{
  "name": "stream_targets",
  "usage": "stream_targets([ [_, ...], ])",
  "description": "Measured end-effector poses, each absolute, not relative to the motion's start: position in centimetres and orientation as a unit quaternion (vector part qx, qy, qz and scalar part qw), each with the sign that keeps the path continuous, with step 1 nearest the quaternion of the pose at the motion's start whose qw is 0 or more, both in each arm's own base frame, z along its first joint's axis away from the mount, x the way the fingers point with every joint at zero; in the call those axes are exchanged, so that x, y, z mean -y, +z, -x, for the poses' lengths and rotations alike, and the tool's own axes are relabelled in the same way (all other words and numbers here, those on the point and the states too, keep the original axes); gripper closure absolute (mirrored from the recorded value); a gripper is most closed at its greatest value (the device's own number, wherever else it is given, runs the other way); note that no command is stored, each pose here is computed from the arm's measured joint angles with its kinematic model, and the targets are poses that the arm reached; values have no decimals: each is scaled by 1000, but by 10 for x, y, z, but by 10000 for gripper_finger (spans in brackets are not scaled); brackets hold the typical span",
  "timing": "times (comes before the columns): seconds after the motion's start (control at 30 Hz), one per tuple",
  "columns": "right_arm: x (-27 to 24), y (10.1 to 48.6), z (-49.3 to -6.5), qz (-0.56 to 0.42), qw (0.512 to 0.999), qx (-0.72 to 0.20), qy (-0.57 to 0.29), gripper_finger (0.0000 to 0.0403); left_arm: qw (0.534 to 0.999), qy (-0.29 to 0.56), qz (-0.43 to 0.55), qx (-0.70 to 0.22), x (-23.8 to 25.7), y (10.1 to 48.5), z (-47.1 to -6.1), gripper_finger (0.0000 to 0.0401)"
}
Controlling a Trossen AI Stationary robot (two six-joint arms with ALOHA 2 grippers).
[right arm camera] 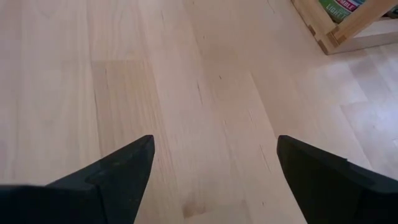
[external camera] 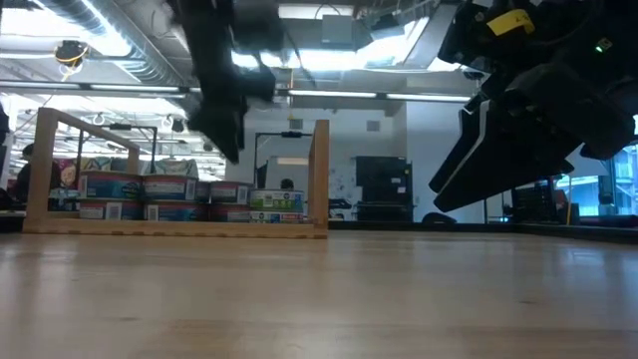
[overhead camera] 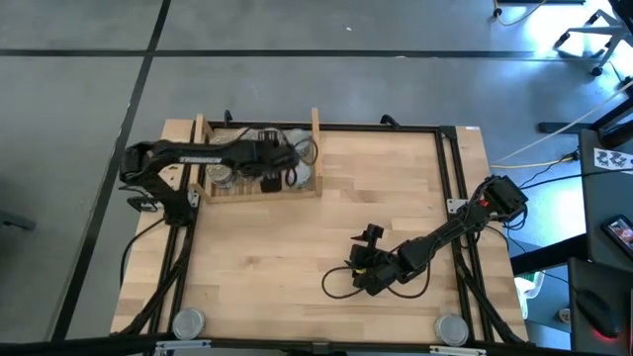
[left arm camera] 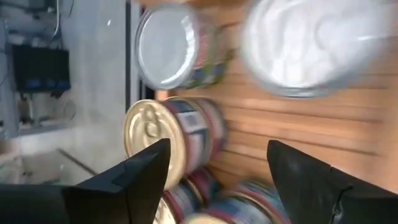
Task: Stack canned seafood by type on shelf
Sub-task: Move the green tuna can from the bottom left to the center
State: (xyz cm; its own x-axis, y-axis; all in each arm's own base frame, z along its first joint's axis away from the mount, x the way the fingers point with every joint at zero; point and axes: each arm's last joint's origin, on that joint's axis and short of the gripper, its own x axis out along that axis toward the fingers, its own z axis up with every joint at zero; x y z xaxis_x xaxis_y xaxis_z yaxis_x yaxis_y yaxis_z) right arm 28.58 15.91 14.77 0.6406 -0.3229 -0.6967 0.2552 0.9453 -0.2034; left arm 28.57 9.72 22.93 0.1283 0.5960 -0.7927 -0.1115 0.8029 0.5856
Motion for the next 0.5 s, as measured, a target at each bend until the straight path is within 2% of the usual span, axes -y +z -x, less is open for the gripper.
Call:
stream_targets([
  [0.17, -159, 148, -286, 43, 905, -393, -160, 63, 774, 185, -153, -586, -35, 262, -269, 134],
  [0.33, -159, 148, -286, 43, 905, -392, -160, 63, 822, 123, -12, -556, 19, 282, -244, 135],
  [0.4, -159, 148, -286, 43, 906, -388, -162, 63, 823, 102, 38, -557, 38, 281, -236, 135],
  [0.5, -161, 150, -289, 32, 912, -375, -159, 63, 801, 58, 90, -589, 65, 273, -226, 135],
])
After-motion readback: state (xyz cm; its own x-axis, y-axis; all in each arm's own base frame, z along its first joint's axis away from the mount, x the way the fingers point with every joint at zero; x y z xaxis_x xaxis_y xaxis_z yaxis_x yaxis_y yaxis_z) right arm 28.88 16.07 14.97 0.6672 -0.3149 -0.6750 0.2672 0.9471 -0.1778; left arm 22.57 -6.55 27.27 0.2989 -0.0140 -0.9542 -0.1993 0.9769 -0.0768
